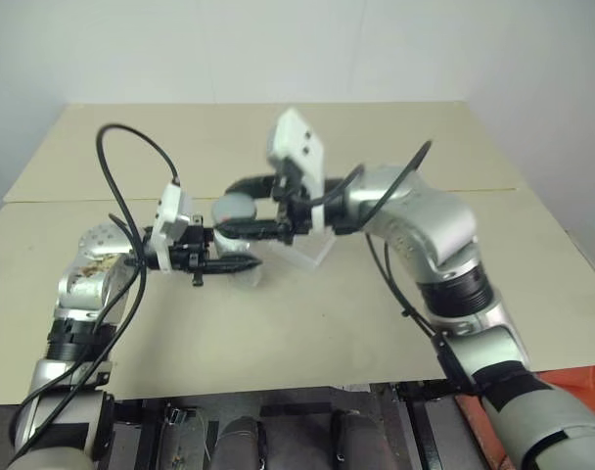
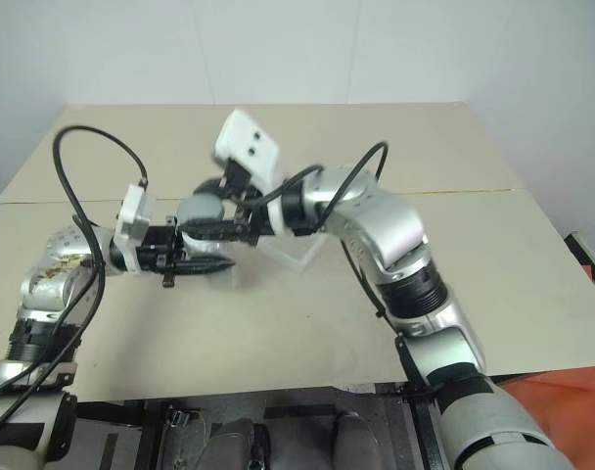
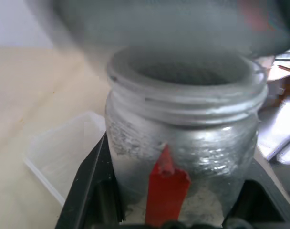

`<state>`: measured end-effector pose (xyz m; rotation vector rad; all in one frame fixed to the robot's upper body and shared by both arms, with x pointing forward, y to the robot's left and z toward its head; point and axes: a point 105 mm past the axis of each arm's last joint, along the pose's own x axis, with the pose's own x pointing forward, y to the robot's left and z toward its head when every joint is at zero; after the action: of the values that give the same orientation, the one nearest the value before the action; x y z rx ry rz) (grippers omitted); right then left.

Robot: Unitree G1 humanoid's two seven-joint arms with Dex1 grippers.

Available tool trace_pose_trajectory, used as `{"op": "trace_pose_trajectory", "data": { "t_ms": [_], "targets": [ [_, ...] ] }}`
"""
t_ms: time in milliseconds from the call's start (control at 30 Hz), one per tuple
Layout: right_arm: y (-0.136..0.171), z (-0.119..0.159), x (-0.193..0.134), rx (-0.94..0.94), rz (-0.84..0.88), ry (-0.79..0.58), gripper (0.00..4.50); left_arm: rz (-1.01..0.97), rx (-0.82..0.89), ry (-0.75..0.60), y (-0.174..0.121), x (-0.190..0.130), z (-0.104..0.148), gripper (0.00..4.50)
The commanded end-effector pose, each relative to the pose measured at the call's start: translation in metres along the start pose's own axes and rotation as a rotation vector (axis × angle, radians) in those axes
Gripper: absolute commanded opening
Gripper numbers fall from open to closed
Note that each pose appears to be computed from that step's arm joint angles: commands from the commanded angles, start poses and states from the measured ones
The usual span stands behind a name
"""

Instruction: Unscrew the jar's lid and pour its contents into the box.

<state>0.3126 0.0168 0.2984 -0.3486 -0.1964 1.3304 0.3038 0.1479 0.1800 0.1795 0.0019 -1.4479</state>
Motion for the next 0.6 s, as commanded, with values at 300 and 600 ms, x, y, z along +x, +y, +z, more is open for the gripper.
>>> {"op": "trace_pose_trajectory", "data": {
  "t_ms": [300,600],
  "targets": [
    [-0.012,0.010,-0.017,-0.078,-0.050,-0.032,2.75,-0.011,0.072,-0.024,0.002,0.000,0.020,1.94],
    [-0.066,-0.069,-0.090,0.080,-0.480,0.194,2.75,0.167,0.165,-0.062,0.027,-0.009,0.039,1.94]
  ]
}}
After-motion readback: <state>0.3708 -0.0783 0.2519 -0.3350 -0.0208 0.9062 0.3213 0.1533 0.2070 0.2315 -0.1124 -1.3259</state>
